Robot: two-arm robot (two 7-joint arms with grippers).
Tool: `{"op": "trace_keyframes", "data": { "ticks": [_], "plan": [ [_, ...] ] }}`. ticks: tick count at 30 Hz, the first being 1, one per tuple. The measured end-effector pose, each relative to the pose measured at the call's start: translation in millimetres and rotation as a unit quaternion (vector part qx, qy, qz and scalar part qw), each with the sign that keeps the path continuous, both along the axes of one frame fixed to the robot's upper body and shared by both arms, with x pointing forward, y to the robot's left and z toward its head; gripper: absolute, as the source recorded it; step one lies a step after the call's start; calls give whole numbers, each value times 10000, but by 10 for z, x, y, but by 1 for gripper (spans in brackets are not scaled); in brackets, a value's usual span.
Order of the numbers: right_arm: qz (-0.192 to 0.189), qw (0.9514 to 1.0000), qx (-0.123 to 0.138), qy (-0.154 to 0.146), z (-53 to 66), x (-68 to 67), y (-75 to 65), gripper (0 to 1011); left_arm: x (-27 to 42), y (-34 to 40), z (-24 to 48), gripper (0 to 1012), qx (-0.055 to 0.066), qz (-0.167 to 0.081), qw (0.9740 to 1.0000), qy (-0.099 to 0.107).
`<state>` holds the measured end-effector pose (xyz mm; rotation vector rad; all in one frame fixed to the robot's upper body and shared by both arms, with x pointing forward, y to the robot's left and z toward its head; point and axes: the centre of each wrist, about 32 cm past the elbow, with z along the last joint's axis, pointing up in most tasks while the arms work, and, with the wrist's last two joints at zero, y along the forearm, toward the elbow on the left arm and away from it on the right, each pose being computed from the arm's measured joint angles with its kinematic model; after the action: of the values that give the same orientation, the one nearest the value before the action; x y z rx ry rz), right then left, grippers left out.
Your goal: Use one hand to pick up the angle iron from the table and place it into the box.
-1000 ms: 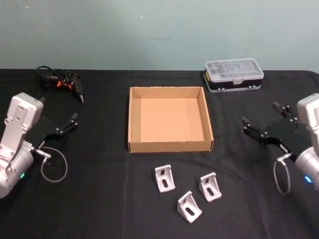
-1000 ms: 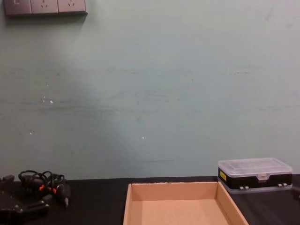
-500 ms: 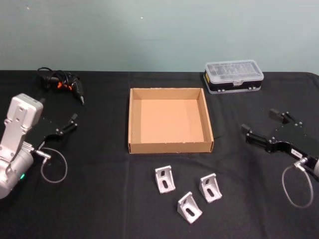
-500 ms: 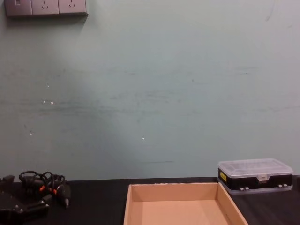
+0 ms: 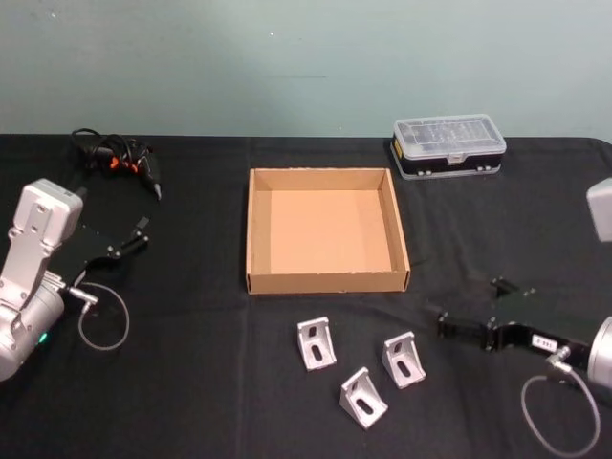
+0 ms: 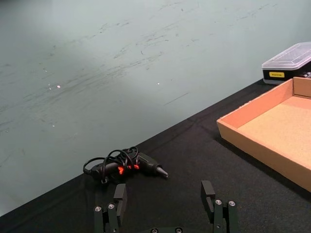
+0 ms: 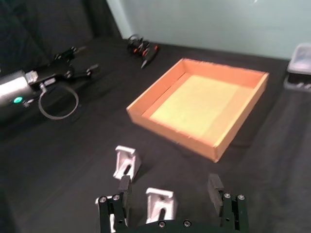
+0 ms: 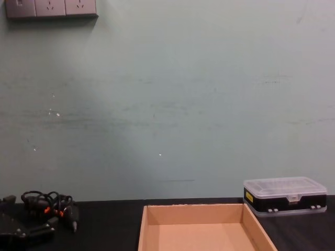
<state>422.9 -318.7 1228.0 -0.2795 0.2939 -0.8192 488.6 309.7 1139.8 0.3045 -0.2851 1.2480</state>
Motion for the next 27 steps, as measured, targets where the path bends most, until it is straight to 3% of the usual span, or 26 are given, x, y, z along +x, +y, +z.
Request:
{"op": "trace_keyframes", "data": {
  "ticks": [10, 27],
  "plan": [
    [238, 9992, -113, 316, -99, 2, 110, 1003, 0, 0, 0, 1000, 0, 0, 10000, 0],
    [266, 9979, -467, 365, -261, 91, 226, 1003, 0, 0, 0, 1000, 0, 0, 10000, 0]
  ]
}}
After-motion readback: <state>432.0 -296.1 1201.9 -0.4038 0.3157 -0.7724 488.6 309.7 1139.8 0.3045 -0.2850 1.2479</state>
